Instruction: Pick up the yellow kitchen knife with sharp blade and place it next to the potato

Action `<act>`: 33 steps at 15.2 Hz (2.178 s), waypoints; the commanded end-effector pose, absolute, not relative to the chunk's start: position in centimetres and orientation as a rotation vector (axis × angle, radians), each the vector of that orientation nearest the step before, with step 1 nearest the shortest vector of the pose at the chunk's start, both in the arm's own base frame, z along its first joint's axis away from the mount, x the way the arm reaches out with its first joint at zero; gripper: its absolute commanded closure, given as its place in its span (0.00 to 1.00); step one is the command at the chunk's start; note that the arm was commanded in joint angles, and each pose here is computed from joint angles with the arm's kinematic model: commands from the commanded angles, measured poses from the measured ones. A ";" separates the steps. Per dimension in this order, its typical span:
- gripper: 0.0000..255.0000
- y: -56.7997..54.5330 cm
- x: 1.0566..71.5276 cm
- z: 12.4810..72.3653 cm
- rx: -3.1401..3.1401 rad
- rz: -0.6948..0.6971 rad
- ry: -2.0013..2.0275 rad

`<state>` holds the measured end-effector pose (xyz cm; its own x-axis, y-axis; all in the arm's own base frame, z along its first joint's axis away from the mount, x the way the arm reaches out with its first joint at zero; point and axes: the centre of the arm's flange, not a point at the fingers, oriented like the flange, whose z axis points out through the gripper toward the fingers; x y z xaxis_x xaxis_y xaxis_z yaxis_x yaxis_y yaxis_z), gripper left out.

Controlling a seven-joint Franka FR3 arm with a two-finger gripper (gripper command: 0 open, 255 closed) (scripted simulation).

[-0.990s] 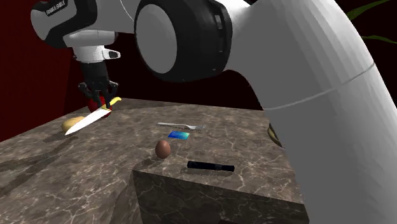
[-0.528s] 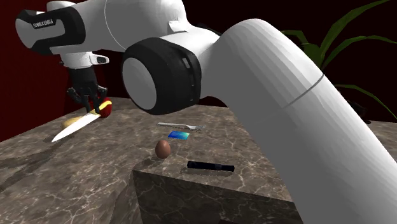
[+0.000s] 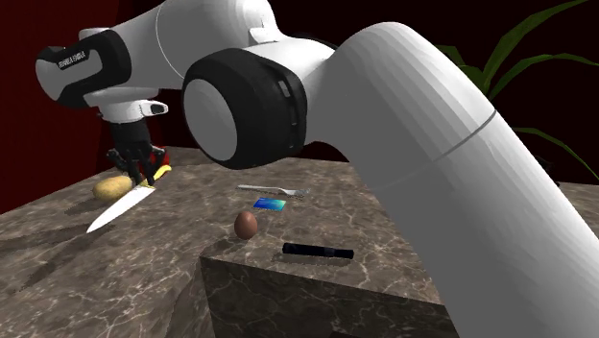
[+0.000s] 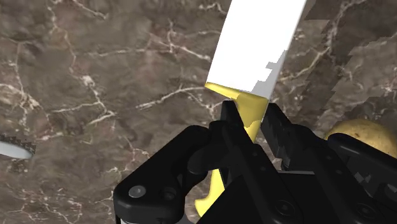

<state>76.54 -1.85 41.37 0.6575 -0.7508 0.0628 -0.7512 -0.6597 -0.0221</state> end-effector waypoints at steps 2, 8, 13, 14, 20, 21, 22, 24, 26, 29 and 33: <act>1.00 -1.8 76.5 39.8 2.855 0.105 -1.293; 1.00 -1.8 76.5 36.7 2.855 0.105 -1.293; 1.00 -1.8 76.5 35.2 2.855 0.105 -1.293; 1.00 -1.8 76.5 35.2 2.855 0.105 -1.293; 0.00 -1.8 76.5 35.2 2.855 0.105 -1.293; 0.00 -1.8 76.5 35.2 2.855 0.105 -1.293; 0.00 -1.8 76.5 35.2 2.855 0.105 -1.293; 0.00 -1.8 76.5 35.2 2.855 0.105 -1.293; 0.00 -1.7 76.4 37.9 2.855 0.105 -1.293; 0.00 -1.7 76.2 40.2 2.855 0.105 -1.293; 0.00 -1.7 76.2 40.2 2.855 0.105 -1.293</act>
